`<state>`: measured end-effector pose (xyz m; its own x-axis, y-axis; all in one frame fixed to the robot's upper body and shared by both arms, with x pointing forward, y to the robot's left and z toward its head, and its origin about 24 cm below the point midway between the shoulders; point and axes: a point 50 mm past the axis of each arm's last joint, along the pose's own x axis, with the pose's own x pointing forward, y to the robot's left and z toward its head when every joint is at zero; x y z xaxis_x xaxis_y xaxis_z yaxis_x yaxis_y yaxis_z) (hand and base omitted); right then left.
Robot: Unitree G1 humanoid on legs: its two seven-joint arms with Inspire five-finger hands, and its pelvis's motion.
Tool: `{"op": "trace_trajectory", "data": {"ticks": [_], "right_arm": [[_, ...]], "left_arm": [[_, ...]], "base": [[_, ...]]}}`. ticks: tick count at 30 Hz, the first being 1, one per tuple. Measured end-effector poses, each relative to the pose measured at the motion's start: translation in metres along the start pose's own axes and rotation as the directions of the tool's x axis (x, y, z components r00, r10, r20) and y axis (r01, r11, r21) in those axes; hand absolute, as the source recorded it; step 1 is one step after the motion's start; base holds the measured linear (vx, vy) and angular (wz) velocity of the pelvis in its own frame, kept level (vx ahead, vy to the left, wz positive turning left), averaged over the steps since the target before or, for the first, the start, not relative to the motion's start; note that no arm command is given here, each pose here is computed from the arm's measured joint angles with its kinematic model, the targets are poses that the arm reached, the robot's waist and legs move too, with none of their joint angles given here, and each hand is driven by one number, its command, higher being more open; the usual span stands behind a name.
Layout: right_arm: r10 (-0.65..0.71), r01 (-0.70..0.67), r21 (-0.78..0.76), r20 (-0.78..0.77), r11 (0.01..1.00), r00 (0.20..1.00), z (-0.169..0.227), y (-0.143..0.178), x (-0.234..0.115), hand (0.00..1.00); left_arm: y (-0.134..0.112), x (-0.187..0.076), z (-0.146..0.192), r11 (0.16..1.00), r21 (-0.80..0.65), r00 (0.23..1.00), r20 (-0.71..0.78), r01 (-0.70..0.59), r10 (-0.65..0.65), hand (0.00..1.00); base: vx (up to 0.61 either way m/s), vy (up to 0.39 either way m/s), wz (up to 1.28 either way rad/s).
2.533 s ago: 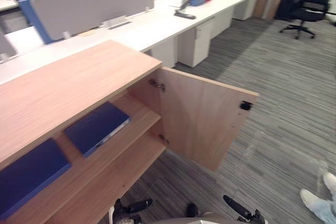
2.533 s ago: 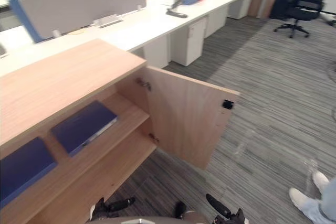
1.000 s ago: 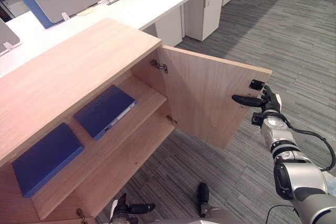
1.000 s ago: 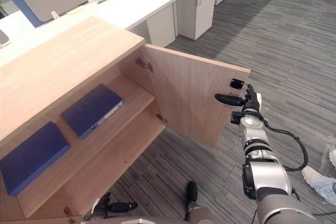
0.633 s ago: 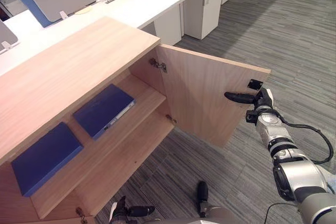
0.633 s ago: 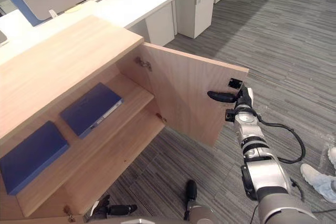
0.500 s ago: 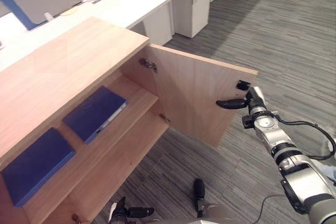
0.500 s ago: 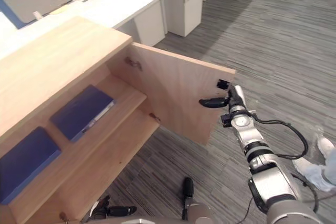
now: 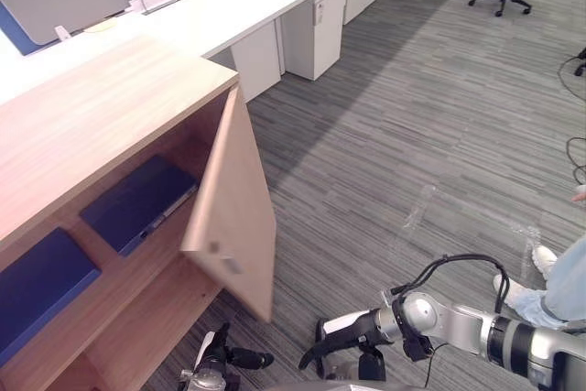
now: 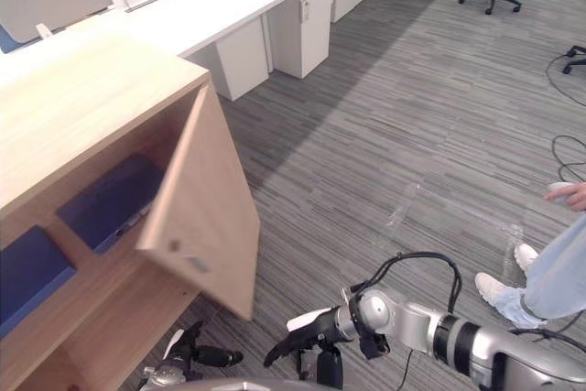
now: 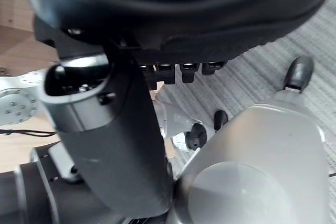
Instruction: Walk over to the cabinet, pick up the folder, carry it to the office cabinet, place the folder inside the office cabinet, then close the office cabinet door
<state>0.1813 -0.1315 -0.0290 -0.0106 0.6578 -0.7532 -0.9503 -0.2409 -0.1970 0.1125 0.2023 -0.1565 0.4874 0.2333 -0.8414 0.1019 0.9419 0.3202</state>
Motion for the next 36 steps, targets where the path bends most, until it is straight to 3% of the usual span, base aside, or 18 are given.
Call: {"op": "trace_trajectory", "data": {"ticks": [8,15,18,22,24,26,29,31,36], "right_arm": [[-0.095,0.097,0.052,-0.041,0.994,0.995,-0.01,-0.01,0.024,1.0],[-0.167,0.193,0.068,-0.277,0.979,0.946,-0.037,0.002,0.075,1.0],[-0.19,0.26,0.179,-0.336,0.949,0.923,-0.046,0.016,0.086,1.0],[-0.213,0.424,0.408,-0.468,0.809,0.857,-0.07,0.053,0.085,1.0],[-0.237,0.548,0.514,-0.55,0.66,0.801,-0.08,0.067,0.081,1.0],[-0.247,0.629,0.556,-0.61,0.544,0.753,-0.088,0.077,0.076,1.0],[-0.219,0.711,0.604,-0.686,0.36,0.694,-0.099,0.089,0.067,1.0],[-0.188,0.768,0.618,-0.744,0.17,0.641,-0.107,0.105,0.059,1.0],[-0.16,0.766,0.643,-0.756,0.006,0.635,-0.097,0.113,0.071,1.0]], "left_arm": [[0.009,-0.001,-0.007,0.999,-0.025,0.999,-0.018,-0.045,0.045,1.0],[0.006,-0.006,-0.025,0.972,-0.205,0.989,-0.118,-0.115,0.092,1.0],[0.004,-0.009,-0.035,0.958,-0.252,0.983,-0.154,-0.136,0.099,1.0],[0.001,-0.012,-0.04,0.947,-0.272,0.976,-0.181,-0.172,0.125,1.0],[0.015,-0.011,-0.04,0.942,-0.258,0.969,-0.177,-0.216,0.173,1.0],[0.024,-0.008,-0.03,0.937,-0.258,0.968,-0.151,-0.235,0.201,1.0],[0.014,-0.01,-0.036,0.91,-0.337,0.963,-0.199,-0.242,0.182,1.0],[0.005,-0.012,-0.039,0.88,-0.412,0.961,-0.229,-0.238,0.154,1.0],[0.009,-0.017,-0.054,0.803,-0.515,0.942,-0.291,-0.299,0.164,1.0]], "base": [[0.02,-0.013,0.05],[0.02,-0.011,0.71],[-0.08,0.148,1.72],[-0.04,0.142,2.19],[0.04,-0.001,2.6],[0.09,-0.191,2.48],[0.01,-0.18,1.75],[-0.04,-0.069,1.76],[0.06,-0.047,0.65]]}}
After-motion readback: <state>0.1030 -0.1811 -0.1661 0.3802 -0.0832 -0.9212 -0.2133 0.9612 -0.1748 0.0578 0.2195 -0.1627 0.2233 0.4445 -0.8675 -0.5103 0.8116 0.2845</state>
